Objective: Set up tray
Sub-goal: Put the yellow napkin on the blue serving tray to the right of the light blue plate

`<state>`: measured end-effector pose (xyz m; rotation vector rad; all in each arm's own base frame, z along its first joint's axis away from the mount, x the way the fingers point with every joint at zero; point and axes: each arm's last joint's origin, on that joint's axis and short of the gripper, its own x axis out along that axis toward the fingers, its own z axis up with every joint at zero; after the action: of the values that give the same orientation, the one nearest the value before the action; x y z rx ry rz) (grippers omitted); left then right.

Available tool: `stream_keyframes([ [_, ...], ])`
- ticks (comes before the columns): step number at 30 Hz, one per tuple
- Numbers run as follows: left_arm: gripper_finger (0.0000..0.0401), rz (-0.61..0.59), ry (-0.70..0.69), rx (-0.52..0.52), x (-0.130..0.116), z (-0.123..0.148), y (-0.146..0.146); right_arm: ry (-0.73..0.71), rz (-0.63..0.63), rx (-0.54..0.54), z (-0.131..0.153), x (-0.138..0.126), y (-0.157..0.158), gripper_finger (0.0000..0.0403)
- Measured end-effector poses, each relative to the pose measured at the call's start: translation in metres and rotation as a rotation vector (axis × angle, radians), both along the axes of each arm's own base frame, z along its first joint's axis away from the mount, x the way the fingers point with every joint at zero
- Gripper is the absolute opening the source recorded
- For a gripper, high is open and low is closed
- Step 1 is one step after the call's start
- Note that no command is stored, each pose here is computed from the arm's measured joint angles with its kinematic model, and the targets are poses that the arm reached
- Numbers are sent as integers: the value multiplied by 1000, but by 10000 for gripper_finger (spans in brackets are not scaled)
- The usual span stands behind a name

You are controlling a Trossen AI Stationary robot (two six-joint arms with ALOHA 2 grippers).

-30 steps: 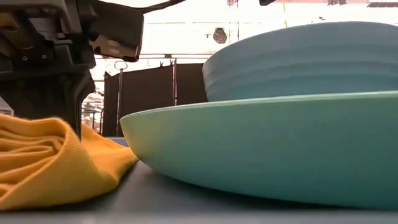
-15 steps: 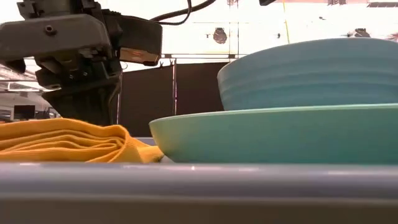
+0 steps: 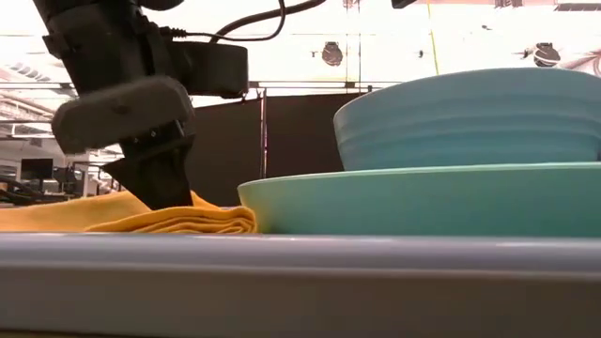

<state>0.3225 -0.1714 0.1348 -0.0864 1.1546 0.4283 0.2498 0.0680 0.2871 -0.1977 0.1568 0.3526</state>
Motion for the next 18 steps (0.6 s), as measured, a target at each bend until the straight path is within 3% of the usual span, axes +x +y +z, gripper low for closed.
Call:
stream_keyframes([
  [8, 2, -5, -39, 73, 0, 1, 0, 1, 0, 0, 0, 0, 0, 125],
  [13, 2, -66, -35, 21, 4, 1, -2, 1, 0, 0, 0, 0, 0, 125],
  [18, 4, -29, -22, 18, 1, 2, -2, 3, 0, -1, 0, 0, 0, 125],
])
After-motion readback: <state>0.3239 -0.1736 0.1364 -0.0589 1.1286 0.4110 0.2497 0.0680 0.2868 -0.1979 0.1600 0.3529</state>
